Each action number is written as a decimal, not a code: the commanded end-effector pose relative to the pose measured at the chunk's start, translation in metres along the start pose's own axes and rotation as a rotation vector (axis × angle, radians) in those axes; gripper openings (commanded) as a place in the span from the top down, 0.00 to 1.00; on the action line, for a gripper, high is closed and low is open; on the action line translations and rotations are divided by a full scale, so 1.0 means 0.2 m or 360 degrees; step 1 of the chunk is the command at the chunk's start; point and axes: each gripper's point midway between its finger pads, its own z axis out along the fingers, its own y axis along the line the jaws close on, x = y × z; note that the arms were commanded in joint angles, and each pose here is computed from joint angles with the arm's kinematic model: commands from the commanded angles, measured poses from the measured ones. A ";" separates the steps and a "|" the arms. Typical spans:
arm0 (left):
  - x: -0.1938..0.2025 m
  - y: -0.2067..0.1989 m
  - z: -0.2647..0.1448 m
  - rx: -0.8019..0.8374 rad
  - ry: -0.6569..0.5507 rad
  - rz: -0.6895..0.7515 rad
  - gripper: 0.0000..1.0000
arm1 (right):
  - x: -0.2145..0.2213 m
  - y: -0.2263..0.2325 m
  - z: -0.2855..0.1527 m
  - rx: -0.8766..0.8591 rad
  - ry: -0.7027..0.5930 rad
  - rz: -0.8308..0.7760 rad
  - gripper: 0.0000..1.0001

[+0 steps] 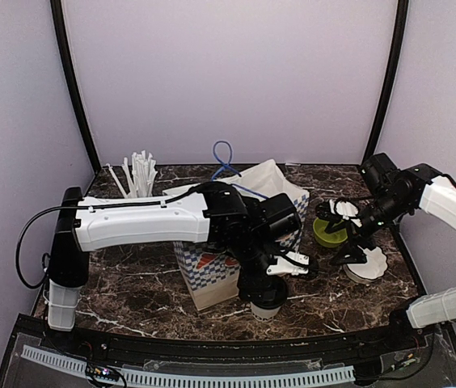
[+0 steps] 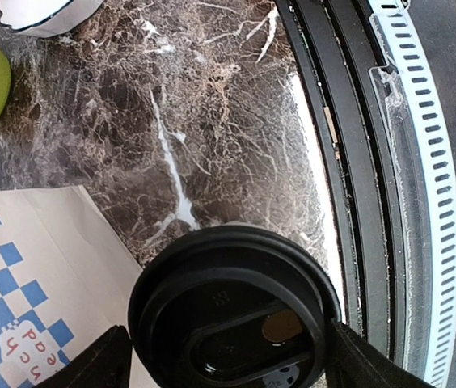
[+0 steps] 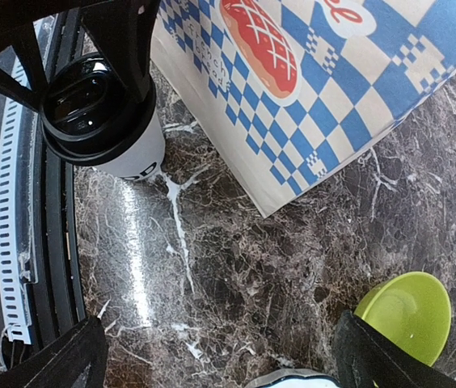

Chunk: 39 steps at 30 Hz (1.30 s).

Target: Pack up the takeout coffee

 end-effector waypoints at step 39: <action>-0.30 -0.42 -1.71 -0.0116 -0.1185 -0.0045 0.45 | -1.20 -0.46 -0.24 0.0098 -0.0613 -0.0311 0.07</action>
